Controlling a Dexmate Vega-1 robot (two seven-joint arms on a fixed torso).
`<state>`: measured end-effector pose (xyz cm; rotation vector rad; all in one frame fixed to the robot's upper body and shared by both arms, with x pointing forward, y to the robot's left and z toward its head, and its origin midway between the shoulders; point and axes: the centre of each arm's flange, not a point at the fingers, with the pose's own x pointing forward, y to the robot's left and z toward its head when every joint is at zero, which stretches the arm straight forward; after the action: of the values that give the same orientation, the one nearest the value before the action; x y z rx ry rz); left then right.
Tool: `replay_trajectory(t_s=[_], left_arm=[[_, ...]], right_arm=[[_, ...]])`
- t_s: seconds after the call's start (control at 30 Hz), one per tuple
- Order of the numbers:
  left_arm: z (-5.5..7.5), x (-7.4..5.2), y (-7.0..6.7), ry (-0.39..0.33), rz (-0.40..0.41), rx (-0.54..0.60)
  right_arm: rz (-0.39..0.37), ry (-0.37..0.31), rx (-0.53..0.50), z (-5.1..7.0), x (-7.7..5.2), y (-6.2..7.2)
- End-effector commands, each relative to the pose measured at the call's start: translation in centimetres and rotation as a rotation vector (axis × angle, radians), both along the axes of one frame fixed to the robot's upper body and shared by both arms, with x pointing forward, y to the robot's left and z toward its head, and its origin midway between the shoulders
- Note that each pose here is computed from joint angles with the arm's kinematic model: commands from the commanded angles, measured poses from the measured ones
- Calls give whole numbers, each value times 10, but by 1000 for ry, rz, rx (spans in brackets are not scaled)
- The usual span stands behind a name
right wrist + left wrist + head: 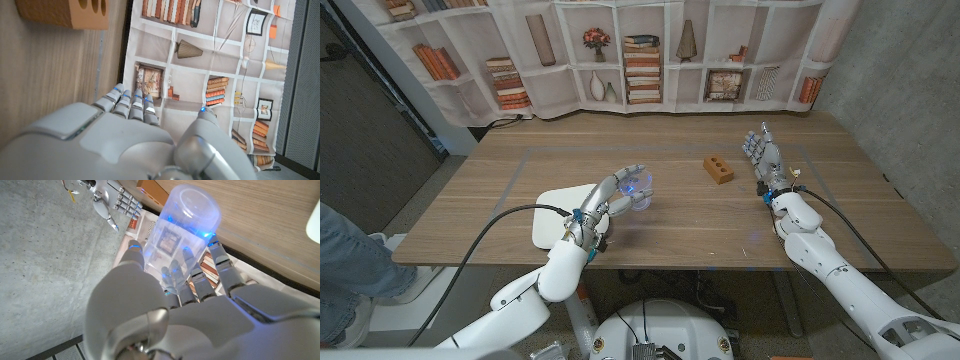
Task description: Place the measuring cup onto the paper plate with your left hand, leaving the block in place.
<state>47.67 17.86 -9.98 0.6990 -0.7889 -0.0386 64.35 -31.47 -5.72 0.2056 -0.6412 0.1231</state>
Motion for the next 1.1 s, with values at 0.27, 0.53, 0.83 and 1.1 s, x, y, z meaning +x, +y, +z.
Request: replay_trajectory(t_s=[0.27,0.53,0.83,1.1], left_arm=[[5,-9,17,6,33,7],[10,-15,26,0,56,8],[12,-19,34,-2,69,-14],[14,-22,40,-10,78,-25]], right_arm=[[1,3,-6,0,1,1],[-1,-1,-6,1,2,0],[-6,-2,-6,3,0,-2],[-7,-2,-12,3,0,-2]])
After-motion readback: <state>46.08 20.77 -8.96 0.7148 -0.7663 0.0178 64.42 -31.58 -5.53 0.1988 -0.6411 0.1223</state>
